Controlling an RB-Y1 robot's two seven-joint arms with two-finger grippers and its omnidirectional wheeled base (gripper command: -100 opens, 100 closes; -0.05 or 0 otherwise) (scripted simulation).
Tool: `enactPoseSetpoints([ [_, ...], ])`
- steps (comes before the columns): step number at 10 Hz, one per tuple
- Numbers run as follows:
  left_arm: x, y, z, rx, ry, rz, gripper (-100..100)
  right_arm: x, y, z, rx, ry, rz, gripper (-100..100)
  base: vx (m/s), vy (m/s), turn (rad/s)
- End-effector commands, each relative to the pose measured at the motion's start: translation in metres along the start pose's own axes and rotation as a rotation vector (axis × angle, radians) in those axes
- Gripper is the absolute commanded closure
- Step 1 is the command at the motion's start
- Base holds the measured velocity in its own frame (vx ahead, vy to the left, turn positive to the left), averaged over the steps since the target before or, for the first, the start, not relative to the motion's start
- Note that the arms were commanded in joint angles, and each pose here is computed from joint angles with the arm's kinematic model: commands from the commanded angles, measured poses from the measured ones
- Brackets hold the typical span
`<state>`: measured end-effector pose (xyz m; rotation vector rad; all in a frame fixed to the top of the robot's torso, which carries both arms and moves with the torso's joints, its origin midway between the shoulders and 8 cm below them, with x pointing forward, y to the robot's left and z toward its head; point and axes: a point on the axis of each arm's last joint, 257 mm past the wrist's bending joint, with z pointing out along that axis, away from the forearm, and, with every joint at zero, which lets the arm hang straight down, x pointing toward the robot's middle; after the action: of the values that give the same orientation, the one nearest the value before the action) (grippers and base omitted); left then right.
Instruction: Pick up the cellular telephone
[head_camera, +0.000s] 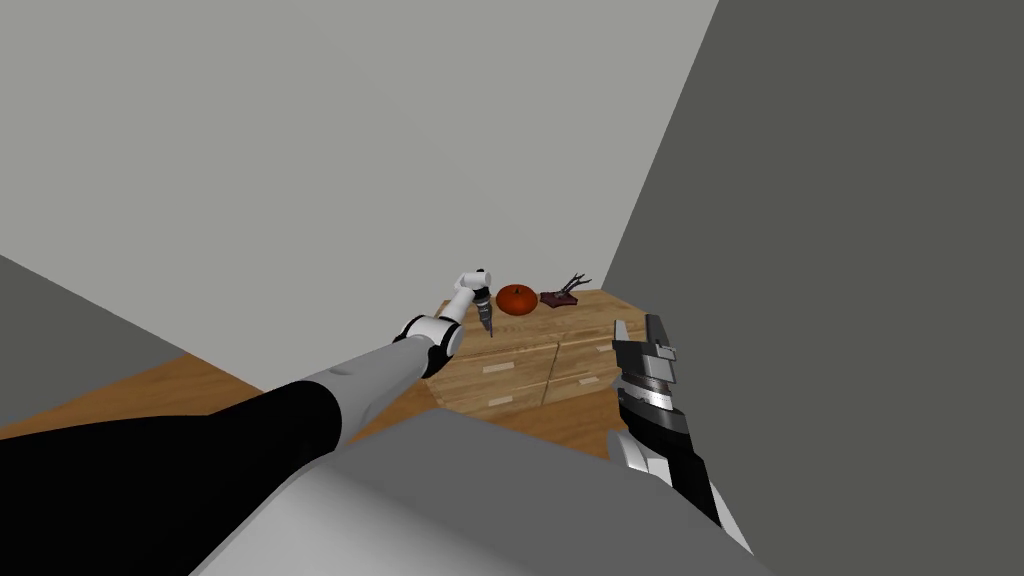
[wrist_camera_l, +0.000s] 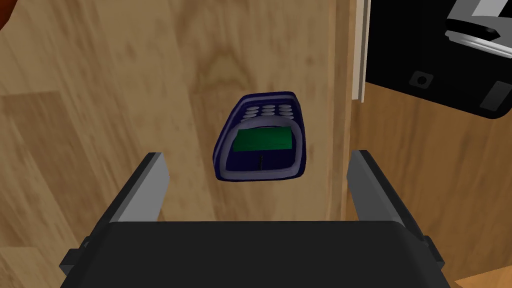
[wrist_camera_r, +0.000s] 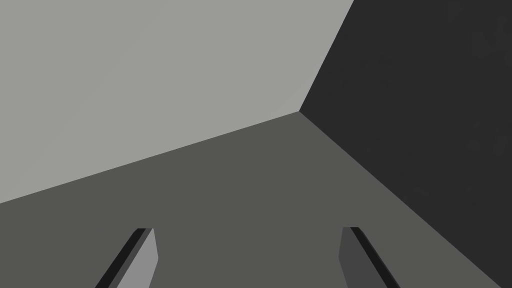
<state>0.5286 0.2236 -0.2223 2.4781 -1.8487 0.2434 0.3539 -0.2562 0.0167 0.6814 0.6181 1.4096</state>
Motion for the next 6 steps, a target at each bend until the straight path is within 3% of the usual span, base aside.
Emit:
enactPoseSetpoints([
  [1,0.004,0.007,-0.004,-0.032,-0.003,0.012,-100,0.000,0.000,0.000,0.000,0.000,0.000,0,0.033,0.011,-0.014],
  [2,0.003,0.004,-0.002,-0.020,-0.002,0.007,-100,0.000,0.000,0.000,0.000,0.000,0.000,0,0.013,0.004,-0.004],
  [3,0.003,0.004,-0.002,-0.023,-0.002,0.009,0,0.000,0.000,0.000,0.000,0.000,0.000,0,0.000,0.000,0.000],
  [4,0.001,0.005,0.009,-0.022,-0.002,0.008,-100,0.000,0.000,0.000,0.000,0.000,0.000,0,0.006,-0.005,-0.010],
  [6,0.000,0.006,0.021,-0.021,-0.003,0.007,-100,0.000,0.000,0.000,0.000,0.000,0.000,0,0.006,-0.011,-0.008],
])
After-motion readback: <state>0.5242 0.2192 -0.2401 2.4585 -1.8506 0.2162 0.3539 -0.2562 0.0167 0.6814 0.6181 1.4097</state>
